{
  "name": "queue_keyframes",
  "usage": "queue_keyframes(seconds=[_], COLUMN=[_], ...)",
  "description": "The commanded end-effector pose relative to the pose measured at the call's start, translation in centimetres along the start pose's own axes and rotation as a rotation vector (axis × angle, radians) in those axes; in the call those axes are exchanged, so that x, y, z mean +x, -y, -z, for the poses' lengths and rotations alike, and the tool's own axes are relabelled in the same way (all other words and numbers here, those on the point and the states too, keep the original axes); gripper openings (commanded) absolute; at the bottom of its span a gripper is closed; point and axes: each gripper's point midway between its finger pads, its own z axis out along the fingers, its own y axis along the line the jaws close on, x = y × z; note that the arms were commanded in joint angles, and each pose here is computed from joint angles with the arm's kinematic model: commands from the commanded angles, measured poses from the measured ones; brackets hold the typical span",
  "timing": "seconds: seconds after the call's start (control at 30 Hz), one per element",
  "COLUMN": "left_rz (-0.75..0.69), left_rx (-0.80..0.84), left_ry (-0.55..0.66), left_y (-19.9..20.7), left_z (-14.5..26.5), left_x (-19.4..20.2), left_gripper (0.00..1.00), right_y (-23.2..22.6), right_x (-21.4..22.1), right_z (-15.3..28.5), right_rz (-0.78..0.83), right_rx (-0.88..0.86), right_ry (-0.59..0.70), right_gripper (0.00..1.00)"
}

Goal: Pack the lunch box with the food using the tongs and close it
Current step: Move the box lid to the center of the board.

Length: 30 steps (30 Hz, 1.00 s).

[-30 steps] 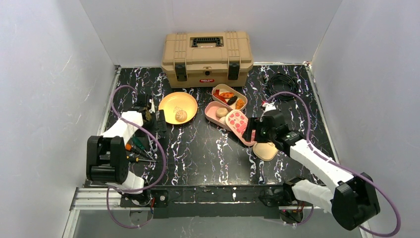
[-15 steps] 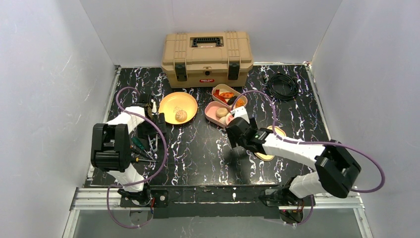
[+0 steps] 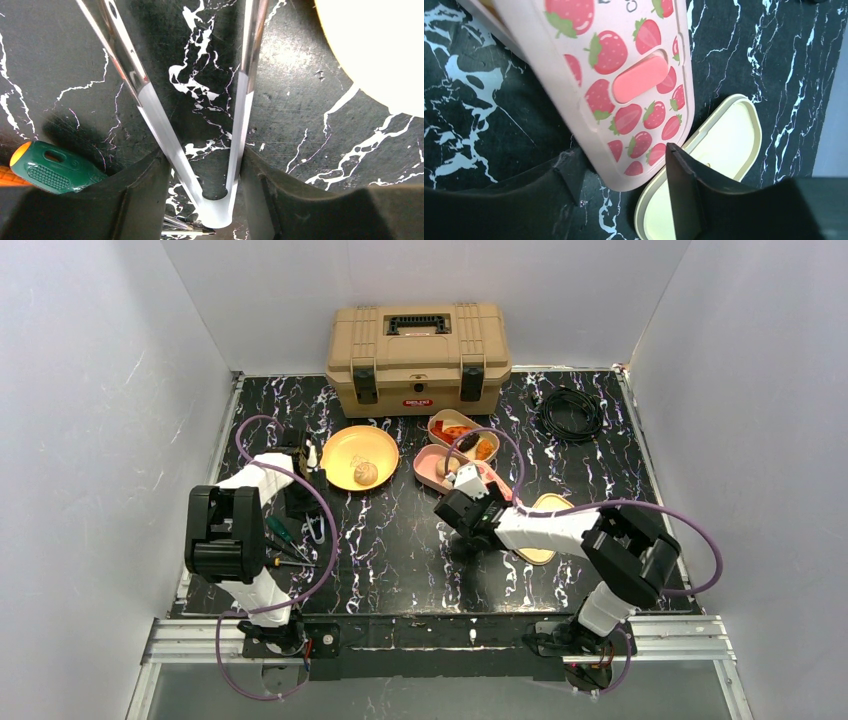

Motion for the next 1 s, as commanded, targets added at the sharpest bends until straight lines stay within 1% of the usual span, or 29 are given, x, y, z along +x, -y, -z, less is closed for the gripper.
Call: queue_keyframes(seconds=[0.0,0.07,0.17,0.23,0.3,0.37,0.47,0.63,0.77,0.87,0.97], left_rz=[-0.002,-0.002,-0.004,-0.004,-0.001,0.005,0.015,0.026,0.027,0.026,0.018], left_rx=[0.025,0.028,0.036,0.04,0.047,0.044,0.023,0.034,0.088,0.118,0.21], left_ry=[0.017,0.02,0.033,0.053,0.091,0.133,0.195,0.271,0.346,0.418,0.478], left_y=[0.2,0.3,0.3,0.3,0.3,0.1,-0.5,-0.5,0.1,0.3,1.5], left_z=[0.9,1.1,1.5,2.1,3.1,4.1,5.3,7.0,9.1,11.8,14.9], left_x=[-0.4,-0.4,-0.3,-0.3,-0.3,-0.3,-0.3,-0.3,-0.5,-0.4,0.4], left_gripper=[0.45,0.4,0.36,0.33,0.29,0.28,0.27,0.24,0.21,0.2,0.17], right_y=[1.2,1.1,0.9,1.0,1.3,1.7,2.9,5.2,6.3,7.3,7.9], right_x=[-2.1,-2.0,-1.9,-1.8,-1.8,-2.1,-2.8,-4.4,-5.2,-5.2,-4.7], right_z=[0.2,0.1,-0.1,-0.2,0.1,0.7,2.0,4.8,6.6,7.5,7.5], right_rz=[-0.037,-0.038,-0.031,-0.026,-0.028,-0.037,-0.073,-0.171,-0.235,-0.261,-0.284], right_rx=[0.107,0.111,0.113,0.123,0.134,0.14,0.142,0.107,0.052,0.038,0.023], right_ry=[0.047,0.042,0.032,0.023,0.017,0.025,0.047,0.107,0.152,0.167,0.168], right_gripper=[0.61,0.52,0.41,0.32,0.24,0.17,0.1,0.02,0.01,0.01,0.01])
